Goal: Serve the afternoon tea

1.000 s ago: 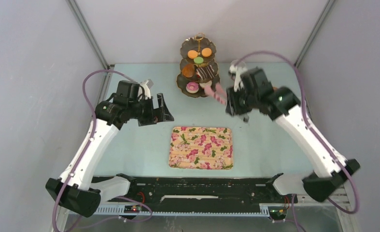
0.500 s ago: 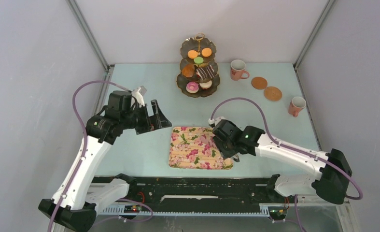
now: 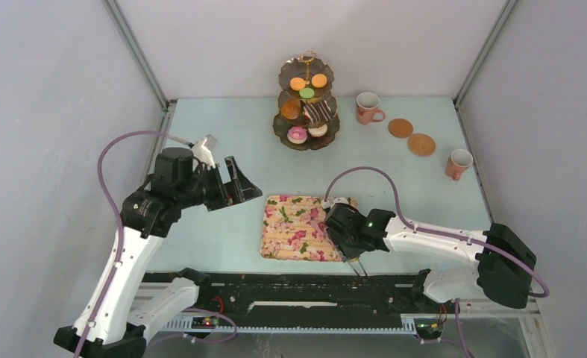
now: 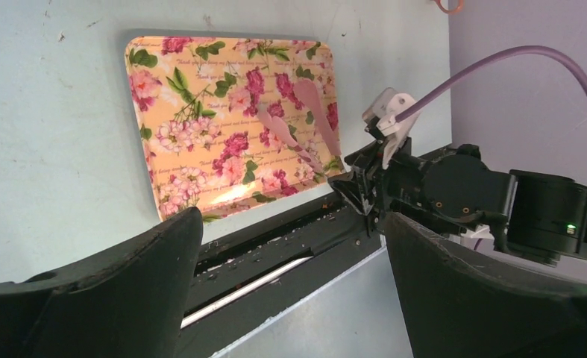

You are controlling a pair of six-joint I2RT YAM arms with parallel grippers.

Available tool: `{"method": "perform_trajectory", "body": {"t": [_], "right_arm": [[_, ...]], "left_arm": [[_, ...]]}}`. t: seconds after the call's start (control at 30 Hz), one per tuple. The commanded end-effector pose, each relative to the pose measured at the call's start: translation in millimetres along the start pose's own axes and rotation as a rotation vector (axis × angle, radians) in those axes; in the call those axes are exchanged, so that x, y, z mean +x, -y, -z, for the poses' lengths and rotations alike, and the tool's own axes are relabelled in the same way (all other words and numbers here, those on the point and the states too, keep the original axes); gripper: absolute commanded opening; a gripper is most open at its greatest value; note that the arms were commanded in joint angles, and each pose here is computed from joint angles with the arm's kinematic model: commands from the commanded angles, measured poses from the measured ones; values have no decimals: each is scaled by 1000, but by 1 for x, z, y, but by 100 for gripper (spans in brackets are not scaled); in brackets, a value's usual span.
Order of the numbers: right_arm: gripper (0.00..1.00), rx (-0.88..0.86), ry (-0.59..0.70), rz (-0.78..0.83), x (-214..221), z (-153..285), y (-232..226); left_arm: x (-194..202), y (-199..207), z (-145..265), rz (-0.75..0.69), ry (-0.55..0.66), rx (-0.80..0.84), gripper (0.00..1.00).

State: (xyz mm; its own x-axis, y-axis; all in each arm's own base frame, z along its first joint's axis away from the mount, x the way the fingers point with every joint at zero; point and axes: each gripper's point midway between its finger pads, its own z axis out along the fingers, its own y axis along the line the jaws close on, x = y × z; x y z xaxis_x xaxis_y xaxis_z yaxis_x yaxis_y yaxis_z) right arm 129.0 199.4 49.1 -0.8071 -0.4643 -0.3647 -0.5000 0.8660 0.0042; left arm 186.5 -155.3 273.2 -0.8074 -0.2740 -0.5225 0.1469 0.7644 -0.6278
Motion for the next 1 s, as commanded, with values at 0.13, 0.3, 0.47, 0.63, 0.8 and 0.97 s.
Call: {"method": "perform_trajectory", "body": {"t": [0.13,0.3,0.47,0.63,0.8,0.97], "right_arm": [[51,-2,45,-28,-11,-9,-6],[56,-1,127,-67,-36,27,-4],[64,-69,323,-132,-77,102,-2],[73,-50,544,-312,-115,146,43],[75,10,621,-459,-149,145,107],[75,-19,571,-666,-170,113,162]], "left_arm": [[-2,2,7,15,45,12,98],[0,0,10,18,39,-5,98],[0,-5,10,25,41,-36,98],[-7,-3,2,33,57,-21,98],[-19,-3,-15,0,45,-24,98],[-41,-13,-27,-99,67,-98,98]]}}
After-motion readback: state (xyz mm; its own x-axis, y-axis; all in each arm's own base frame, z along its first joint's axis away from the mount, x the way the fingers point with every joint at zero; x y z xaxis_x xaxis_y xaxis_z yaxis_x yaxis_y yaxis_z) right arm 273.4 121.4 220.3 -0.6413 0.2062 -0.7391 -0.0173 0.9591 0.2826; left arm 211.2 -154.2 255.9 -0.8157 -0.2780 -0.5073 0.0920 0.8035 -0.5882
